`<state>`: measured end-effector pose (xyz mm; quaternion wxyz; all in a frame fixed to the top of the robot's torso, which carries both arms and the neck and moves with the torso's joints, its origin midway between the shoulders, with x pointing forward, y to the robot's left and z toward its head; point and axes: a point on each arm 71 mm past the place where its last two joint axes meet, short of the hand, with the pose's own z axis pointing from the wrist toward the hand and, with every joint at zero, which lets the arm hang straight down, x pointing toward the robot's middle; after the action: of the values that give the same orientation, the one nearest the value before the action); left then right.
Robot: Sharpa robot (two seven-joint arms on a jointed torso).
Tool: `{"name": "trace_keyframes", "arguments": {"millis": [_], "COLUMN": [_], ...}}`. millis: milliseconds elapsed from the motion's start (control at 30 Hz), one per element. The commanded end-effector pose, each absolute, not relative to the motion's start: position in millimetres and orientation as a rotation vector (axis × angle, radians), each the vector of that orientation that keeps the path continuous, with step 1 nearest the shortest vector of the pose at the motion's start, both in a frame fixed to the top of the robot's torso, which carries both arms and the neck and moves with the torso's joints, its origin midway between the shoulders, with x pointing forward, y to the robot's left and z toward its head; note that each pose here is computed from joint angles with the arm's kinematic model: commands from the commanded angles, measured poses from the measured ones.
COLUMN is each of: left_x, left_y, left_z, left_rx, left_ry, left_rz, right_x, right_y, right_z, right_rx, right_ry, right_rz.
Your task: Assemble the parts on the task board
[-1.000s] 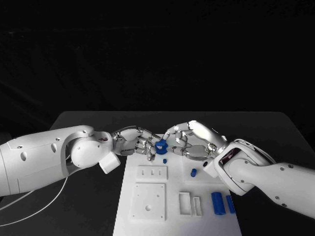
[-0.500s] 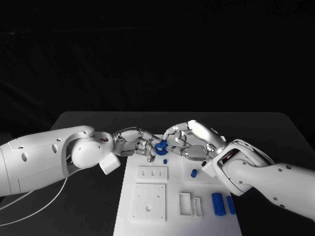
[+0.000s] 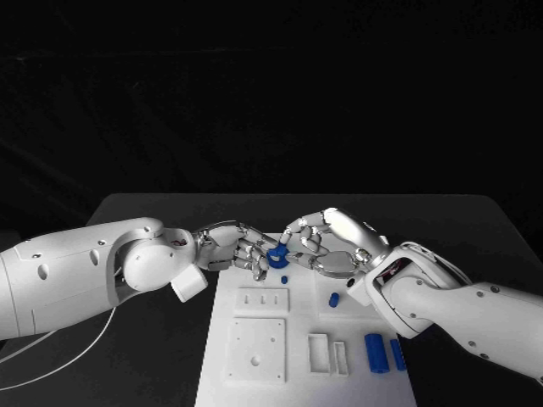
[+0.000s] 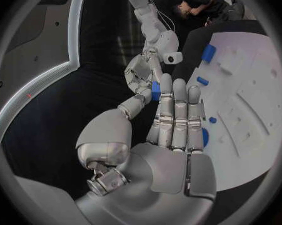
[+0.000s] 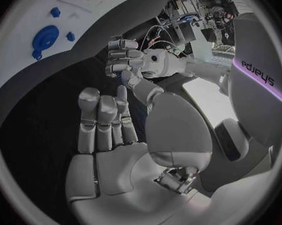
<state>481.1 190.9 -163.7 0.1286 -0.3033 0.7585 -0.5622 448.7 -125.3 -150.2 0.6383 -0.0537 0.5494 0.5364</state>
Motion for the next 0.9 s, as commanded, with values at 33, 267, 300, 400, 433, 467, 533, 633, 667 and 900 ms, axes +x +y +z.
{"name": "trace_keyframes", "arguments": {"millis": [33, 267, 300, 400, 433, 467, 533, 633, 667, 900], "left_x": [479.8, 479.9, 479.9, 480.5, 480.6, 480.8, 481.1, 481.0, 481.0, 480.7], "left_y": [188.8, 188.6, 188.7, 188.9, 189.1, 189.2, 189.3, 189.6, 189.7, 189.5], "left_z": [-162.4, -162.4, -162.4, -162.6, -162.6, -162.7, -162.8, -162.9, -162.9, -163.2], "left_rx": [-0.876, -0.878, -0.879, -0.88, -0.882, -0.883, -0.885, -0.886, -0.886, -0.887], "left_ry": [2.204, 2.204, 2.204, 2.203, 2.202, 2.202, 2.201, 2.201, 2.202, 2.207], "left_rz": [-1.666, -1.668, -1.667, -1.665, -1.663, -1.662, -1.659, -1.657, -1.656, -1.651], "right_x": [448.0, 446.9, 446.6, 446.1, 446.0, 445.8, 445.5, 444.9, 445.0, 445.6], "right_y": [-122.6, -117.8, -116.8, -115.2, -114.6, -114.1, -113.8, -113.3, -113.4, -113.4], "right_z": [-151.3, -151.2, -151.1, -151.4, -151.6, -151.8, -151.8, -151.8, -151.9, -152.1], "right_rx": [-0.146, -0.153, -0.153, -0.152, -0.151, -0.151, -0.149, -0.147, -0.146, -0.141], "right_ry": [1.256, 1.251, 1.249, 1.248, 1.248, 1.249, 1.249, 1.248, 1.248, 1.247], "right_rz": [1.233, 1.242, 1.245, 1.25, 1.253, 1.256, 1.26, 1.264, 1.264, 1.26]}}
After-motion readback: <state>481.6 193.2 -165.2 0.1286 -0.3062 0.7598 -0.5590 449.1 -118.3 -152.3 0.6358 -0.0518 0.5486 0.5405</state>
